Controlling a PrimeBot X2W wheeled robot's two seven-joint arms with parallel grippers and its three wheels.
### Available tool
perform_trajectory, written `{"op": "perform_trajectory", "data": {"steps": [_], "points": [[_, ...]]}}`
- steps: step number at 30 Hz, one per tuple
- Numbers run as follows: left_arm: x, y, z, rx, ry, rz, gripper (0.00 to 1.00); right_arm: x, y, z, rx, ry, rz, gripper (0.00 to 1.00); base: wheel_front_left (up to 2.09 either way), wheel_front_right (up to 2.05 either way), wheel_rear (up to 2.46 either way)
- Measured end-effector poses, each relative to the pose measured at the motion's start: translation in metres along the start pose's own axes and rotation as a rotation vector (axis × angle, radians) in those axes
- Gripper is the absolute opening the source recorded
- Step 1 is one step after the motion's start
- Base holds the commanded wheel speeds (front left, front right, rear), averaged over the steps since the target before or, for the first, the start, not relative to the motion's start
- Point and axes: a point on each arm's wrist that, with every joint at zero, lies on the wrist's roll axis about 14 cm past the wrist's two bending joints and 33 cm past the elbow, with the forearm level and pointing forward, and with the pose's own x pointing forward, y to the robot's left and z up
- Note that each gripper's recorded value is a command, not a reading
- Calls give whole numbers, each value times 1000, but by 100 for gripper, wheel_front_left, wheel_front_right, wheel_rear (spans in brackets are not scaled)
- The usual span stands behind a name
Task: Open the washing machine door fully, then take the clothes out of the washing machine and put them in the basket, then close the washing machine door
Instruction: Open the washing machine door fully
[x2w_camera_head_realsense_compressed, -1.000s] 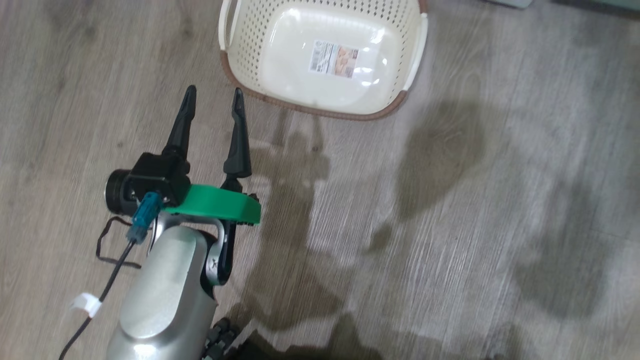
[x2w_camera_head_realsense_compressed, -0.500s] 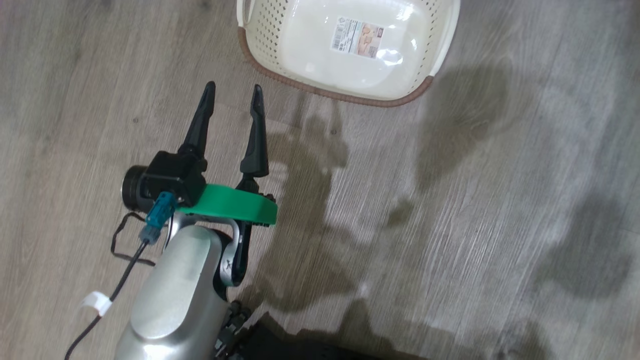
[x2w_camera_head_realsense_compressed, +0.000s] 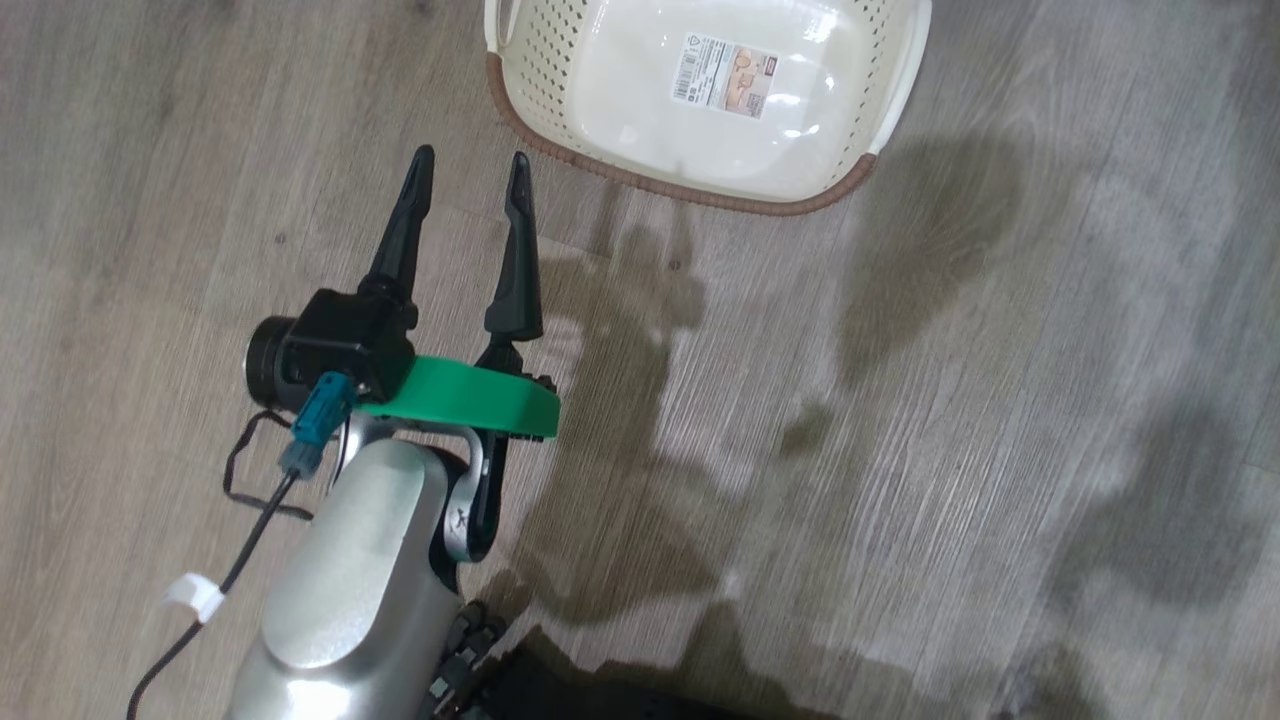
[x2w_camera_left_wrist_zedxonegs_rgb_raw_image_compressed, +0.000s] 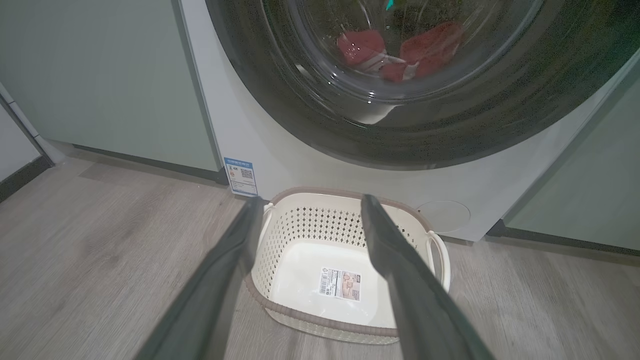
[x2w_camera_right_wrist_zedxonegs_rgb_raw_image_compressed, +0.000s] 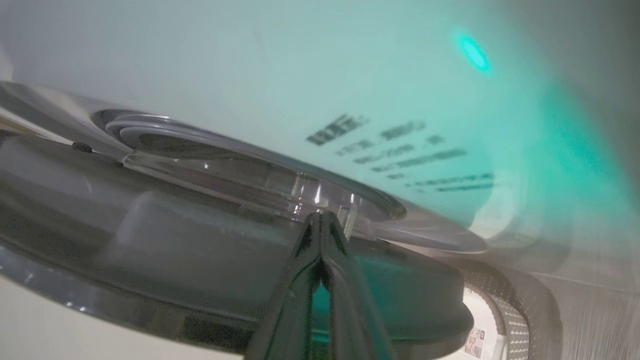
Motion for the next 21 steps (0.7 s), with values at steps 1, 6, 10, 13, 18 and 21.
{"op": "perform_trajectory", "data": {"steps": [1,6,10,13,18,21], "points": [[0,0,1,-1,-3,0,100,0,2,-3,-4,12,5,0,0,0,0],[-1,1,10,-7,-24,2,100,-4,11,-27,-16,95,24,0,0,0,0],[-4,2,18,-11,-41,5,100,-7,21,-48,-29,152,37,0,0,0,0],[-7,4,26,-17,-59,5,100,-11,32,-66,-39,197,56,0,0,0,0],[-23,12,36,-8,-74,18,100,-23,57,-104,-29,275,98,0,0,0,0],[-35,15,40,4,-82,10,100,-30,74,-132,-23,325,124,0,0,0,0]]}}
